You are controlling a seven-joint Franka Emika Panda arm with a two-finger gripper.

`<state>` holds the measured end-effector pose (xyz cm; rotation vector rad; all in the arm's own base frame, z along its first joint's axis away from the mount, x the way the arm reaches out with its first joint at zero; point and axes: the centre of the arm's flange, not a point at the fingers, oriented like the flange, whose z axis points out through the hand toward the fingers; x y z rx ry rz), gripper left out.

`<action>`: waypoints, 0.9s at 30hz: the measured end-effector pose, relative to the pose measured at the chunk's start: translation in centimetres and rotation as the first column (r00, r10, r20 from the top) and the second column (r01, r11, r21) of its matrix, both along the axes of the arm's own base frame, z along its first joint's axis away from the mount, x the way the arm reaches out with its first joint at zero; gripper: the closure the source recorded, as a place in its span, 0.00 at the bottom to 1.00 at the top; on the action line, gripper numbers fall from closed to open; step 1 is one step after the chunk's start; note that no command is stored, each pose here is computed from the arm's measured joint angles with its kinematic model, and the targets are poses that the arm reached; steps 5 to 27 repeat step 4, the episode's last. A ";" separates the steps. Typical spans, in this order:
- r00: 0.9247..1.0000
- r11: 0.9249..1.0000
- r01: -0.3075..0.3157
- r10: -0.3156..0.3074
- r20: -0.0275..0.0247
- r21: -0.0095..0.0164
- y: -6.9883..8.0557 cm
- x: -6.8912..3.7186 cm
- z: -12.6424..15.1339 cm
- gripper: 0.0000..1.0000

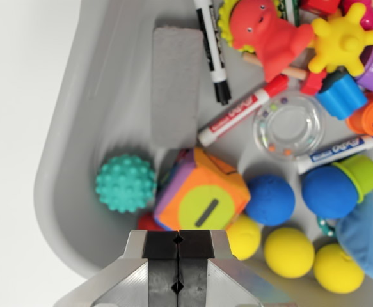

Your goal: Pick an object from the bin

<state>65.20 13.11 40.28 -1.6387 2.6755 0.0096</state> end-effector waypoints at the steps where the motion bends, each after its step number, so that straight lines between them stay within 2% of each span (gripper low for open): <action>1: 1.000 1.000 0.000 0.000 0.000 0.000 0.0 0.0 0.0 1.00; 27: 1.000 1.000 0.000 0.000 0.000 0.000 0.0 0.0 0.0 1.00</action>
